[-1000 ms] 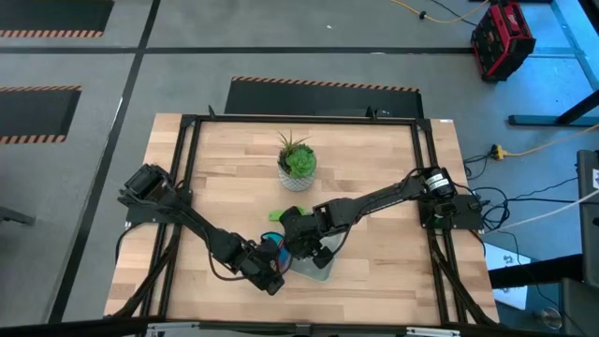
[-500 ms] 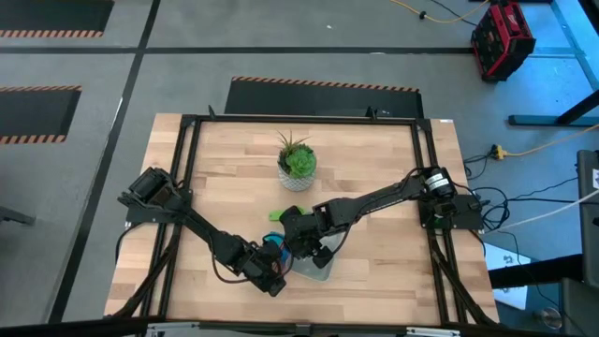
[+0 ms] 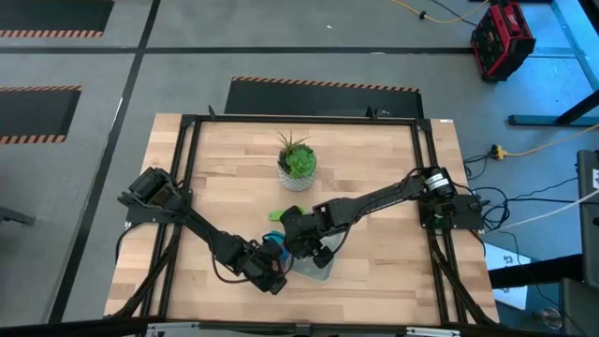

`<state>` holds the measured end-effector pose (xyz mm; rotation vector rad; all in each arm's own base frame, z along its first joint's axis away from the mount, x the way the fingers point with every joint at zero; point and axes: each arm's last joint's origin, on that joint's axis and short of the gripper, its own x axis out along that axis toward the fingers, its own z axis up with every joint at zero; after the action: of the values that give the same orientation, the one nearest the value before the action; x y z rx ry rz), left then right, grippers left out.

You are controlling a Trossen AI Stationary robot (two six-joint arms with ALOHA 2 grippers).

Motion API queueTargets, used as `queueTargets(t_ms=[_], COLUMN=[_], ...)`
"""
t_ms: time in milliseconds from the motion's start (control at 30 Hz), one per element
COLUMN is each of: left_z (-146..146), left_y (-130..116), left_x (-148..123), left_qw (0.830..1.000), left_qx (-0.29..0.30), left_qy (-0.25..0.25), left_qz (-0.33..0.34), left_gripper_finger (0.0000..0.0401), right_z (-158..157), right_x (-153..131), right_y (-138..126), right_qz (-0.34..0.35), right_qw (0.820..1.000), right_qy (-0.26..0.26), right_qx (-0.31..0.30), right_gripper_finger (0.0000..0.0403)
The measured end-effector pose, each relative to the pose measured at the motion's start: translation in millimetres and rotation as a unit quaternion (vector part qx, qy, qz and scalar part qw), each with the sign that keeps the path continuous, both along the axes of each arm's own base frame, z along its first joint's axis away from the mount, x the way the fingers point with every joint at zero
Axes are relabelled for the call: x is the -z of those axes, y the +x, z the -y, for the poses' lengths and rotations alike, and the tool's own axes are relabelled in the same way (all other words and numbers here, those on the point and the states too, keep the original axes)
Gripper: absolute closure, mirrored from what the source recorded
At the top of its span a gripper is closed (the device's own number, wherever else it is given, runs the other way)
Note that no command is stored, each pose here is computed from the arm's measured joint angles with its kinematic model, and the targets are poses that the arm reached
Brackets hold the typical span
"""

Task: Nest measuring cups in basket
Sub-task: Adjust the stacked measuring cups on the table

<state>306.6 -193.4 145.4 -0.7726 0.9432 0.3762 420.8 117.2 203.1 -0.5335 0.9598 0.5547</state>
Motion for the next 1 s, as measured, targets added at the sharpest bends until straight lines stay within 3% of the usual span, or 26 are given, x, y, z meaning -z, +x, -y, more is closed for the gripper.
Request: queueTargets(t_ms=[467,1000], left_z=[-2.0,-2.6], left_y=[-3.0,-3.4], left_x=[2.1,2.5], left_qw=[1.000,1.000], left_qx=[-0.003,-0.003], left_qy=[0.011,0.010], left_qz=[-0.018,-0.023], left_gripper_finger=[0.0092,0.0185], right_z=[0.0,0.0], right_x=[0.0,0.0], right_y=[0.0,-0.1], right_qz=[0.000,0.000], right_qw=[1.000,1.000], right_qy=[0.000,-0.001], right_qx=[0.000,-0.001], right_gripper_finger=[0.0247,0.0247])
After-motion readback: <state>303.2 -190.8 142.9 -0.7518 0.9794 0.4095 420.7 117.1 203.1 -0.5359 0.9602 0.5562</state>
